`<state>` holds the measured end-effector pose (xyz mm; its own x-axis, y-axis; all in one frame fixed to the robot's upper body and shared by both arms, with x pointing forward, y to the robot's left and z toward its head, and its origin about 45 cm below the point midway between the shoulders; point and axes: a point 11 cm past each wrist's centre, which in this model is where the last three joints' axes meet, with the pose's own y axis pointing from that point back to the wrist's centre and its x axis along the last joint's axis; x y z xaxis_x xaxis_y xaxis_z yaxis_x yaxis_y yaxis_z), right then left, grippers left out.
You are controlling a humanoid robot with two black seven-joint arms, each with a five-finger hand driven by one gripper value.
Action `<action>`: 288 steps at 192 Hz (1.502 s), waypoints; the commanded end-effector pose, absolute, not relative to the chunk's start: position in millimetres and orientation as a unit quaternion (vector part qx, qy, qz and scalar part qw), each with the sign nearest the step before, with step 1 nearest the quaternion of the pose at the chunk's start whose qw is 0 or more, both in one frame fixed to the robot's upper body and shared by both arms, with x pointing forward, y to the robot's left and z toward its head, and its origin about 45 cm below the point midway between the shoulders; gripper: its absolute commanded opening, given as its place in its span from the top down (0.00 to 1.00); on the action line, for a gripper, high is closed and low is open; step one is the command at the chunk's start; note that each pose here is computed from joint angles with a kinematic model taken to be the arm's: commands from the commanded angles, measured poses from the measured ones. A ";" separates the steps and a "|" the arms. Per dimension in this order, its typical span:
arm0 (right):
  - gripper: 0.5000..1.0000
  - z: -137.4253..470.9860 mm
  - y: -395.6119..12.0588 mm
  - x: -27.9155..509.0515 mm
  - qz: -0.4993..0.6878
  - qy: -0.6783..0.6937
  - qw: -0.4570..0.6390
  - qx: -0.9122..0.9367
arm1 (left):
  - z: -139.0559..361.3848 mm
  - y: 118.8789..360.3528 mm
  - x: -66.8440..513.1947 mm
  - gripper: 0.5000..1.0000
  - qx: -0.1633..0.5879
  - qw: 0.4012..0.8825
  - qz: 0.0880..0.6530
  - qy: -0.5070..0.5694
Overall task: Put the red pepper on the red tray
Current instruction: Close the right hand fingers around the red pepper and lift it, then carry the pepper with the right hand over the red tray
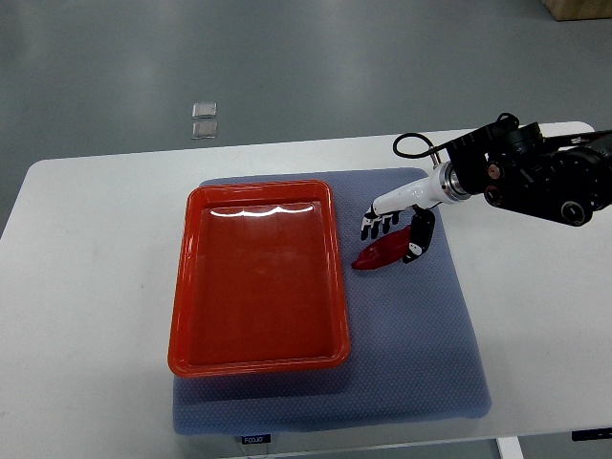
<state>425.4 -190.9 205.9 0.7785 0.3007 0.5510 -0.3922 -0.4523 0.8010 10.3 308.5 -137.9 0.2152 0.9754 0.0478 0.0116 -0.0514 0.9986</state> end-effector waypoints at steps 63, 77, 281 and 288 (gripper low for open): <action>0.41 193.3 -193.1 421.6 0.323 -0.026 0.527 0.786 | -137.9 308.9 10.4 0.00 0.568 0.534 0.452 0.435; 0.42 191.1 -193.5 420.8 0.320 -0.026 0.527 0.787 | -137.9 308.9 10.4 0.00 0.568 0.534 0.452 0.435; 1.00 261.0 -212.7 453.6 0.370 -0.076 0.525 0.763 | -138.0 308.4 9.3 0.00 0.568 0.534 0.450 0.435; 1.00 267.1 -209.6 455.5 0.376 -0.077 0.522 0.762 | -138.0 307.9 9.1 0.00 0.568 0.534 0.450 0.435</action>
